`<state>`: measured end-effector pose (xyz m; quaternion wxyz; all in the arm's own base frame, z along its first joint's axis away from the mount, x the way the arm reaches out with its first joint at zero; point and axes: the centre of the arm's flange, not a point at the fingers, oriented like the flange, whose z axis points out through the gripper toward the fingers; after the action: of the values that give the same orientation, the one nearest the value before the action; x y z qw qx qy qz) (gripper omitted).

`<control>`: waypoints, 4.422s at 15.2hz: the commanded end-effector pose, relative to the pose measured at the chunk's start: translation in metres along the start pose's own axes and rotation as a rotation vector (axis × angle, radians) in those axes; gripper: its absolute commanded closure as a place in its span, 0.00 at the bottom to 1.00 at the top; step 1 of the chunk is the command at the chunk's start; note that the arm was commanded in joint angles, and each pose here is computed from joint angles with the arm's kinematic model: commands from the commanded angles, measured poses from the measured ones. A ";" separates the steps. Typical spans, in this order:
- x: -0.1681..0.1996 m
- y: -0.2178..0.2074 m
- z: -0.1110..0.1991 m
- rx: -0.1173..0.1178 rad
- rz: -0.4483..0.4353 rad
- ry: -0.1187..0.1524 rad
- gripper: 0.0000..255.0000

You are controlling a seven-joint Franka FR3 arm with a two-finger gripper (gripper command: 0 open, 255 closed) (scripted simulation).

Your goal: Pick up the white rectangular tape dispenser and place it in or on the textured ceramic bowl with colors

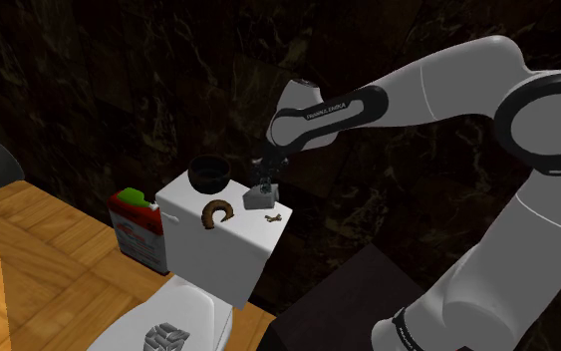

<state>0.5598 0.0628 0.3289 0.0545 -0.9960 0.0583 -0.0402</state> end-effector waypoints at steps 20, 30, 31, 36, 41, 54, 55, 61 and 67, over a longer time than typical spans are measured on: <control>0.206 -0.097 -0.024 0.000 0.000 0.000 1.00; 0.219 -0.100 0.017 0.000 0.000 0.000 1.00; 0.219 -0.100 0.022 0.000 0.000 0.000 1.00; 0.217 -0.097 0.048 0.000 0.000 0.000 1.00; 0.215 -0.093 0.077 0.000 0.000 0.000 1.00; 0.214 -0.094 0.077 0.000 0.000 0.000 0.00; 0.215 -0.093 0.077 0.000 0.000 0.000 0.00; 0.215 -0.093 0.027 0.000 0.000 0.000 0.00; 0.215 -0.093 0.027 0.000 0.000 0.000 0.00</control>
<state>0.7850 0.1319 0.3283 0.0545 -0.9960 0.0583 -0.0404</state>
